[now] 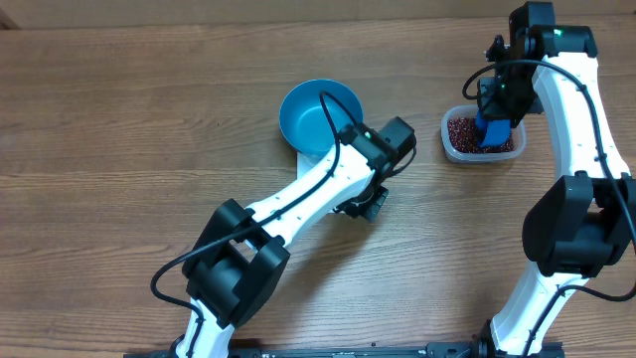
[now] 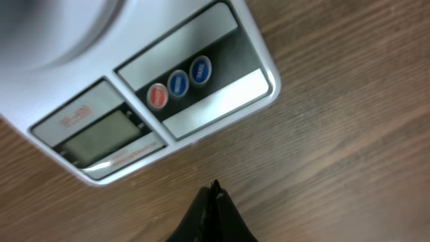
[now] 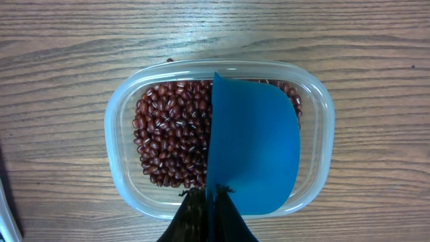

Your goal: Scoop item into bowl and weigh 150g on scale

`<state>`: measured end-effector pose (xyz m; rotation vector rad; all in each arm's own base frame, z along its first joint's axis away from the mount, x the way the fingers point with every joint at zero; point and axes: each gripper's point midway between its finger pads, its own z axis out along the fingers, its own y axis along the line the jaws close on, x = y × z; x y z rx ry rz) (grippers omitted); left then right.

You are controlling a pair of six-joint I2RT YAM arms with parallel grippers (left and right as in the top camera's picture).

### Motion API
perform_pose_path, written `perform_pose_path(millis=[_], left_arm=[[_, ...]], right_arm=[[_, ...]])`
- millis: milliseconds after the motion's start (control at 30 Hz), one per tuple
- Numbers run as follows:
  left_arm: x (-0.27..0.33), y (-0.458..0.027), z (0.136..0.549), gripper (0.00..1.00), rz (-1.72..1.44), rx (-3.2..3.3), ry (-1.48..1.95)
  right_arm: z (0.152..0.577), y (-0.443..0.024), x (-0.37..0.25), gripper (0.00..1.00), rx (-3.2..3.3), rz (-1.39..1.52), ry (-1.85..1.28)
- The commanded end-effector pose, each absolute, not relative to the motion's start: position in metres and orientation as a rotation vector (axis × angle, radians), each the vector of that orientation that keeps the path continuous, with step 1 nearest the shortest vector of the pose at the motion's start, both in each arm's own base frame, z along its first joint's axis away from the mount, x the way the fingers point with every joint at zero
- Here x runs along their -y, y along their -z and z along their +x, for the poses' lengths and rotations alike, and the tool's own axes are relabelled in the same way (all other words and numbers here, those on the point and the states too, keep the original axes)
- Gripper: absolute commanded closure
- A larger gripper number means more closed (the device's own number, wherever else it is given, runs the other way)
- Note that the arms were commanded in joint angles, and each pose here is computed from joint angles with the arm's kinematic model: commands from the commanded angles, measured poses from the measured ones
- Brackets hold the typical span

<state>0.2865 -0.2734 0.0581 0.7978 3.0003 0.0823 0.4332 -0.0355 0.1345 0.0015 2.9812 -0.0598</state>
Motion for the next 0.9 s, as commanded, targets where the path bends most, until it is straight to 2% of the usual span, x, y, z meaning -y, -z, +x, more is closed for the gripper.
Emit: perform_pose_path(millis=[0,133,400,867], left_arm=[[0.262,-0.049,0.297,0.96,0.612,-3.001,-0.122],[0.260,-0.044,0.323,0.96,0.563,-2.881,-0.187],[0.262,-0.034,0.342,0.96,0.522,-2.780,-0.194],[0.252,-0.018,0.336,0.96,0.500,-2.806,-0.216]], right_arm=[[0.434,-0.130,0.036,0.95,-2.987,0.010,0.050],[0.435,-0.130,0.036,0.95,-2.984,0.010,0.050],[0.435,-0.130,0.036,0.95,-2.983,0.010,0.050],[0.435,-0.130,0.036,0.95,-2.984,0.010,0.050]])
